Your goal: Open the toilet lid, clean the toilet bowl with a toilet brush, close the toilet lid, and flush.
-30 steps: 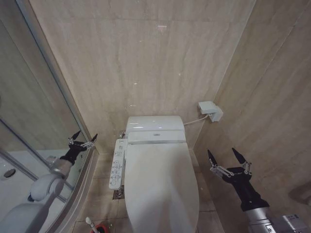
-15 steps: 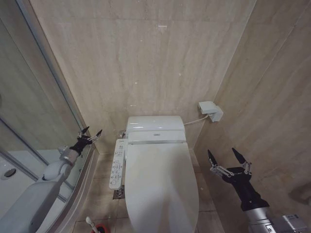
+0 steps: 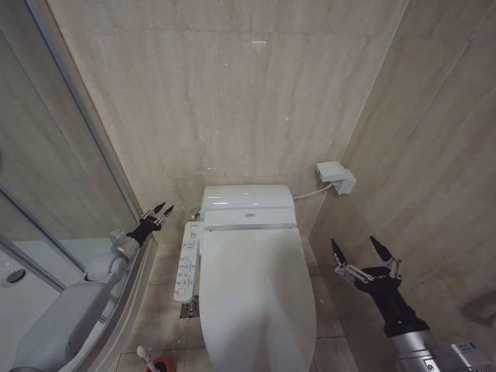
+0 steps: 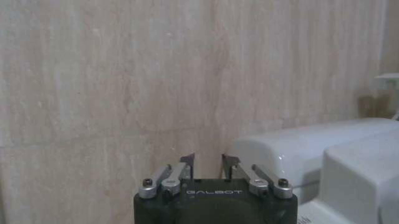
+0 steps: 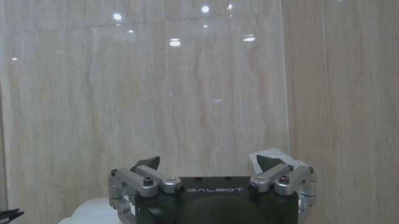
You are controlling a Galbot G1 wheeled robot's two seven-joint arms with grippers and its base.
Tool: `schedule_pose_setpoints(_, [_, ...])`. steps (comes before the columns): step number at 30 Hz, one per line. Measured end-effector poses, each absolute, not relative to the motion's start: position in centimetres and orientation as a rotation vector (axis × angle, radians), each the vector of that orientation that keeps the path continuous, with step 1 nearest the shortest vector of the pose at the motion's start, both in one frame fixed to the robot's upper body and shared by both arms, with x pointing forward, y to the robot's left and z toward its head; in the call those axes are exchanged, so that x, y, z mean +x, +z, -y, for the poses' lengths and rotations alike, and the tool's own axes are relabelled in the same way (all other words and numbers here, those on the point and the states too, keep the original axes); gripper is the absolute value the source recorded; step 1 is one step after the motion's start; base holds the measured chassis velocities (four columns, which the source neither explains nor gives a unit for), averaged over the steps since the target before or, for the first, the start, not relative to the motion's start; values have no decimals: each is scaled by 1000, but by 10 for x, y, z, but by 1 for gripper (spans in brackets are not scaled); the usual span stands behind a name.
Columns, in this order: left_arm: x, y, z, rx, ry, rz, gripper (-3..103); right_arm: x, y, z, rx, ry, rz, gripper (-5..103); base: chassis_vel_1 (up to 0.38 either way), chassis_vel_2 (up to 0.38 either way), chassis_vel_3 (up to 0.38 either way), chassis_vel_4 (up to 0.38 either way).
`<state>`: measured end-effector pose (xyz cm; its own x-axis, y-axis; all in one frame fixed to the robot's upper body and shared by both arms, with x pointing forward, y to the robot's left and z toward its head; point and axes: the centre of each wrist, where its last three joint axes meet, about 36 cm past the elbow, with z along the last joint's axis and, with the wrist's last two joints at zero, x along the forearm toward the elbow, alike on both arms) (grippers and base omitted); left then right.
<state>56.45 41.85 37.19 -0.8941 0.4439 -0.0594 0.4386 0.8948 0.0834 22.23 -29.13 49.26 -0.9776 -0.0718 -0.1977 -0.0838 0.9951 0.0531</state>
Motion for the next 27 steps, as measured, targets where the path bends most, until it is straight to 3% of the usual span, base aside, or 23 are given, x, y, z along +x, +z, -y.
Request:
schedule_pose_setpoints(1, [564, 371, -420, 710, 107, -2982, 53, 222, 493, 291, -116, 90, -2941, 100, 0, 0, 0, 0])
schedule_pose_setpoints(2, [564, 370, -422, 733, 112, -2979, 26, 222, 493, 291, -116, 90, -2941, 100, 0, 0, 0, 0])
schedule_pose_setpoints(7, [561, 366, -424, 807, 120, -2962, 26, 222, 493, 291, -116, 90, -2941, 100, 0, 0, 0, 0])
schedule_pose_setpoints(8, [561, 365, -424, 823, 120, -2957, 2, 222, 493, 291, -116, 91, -2941, 100, 0, 0, 0, 0])
schedule_pose_setpoints(27, [558, 360, -431, 941, 97, -2931, 0, 222, 493, 291, -116, 90, -2941, 100, -144, 34, 127, -32])
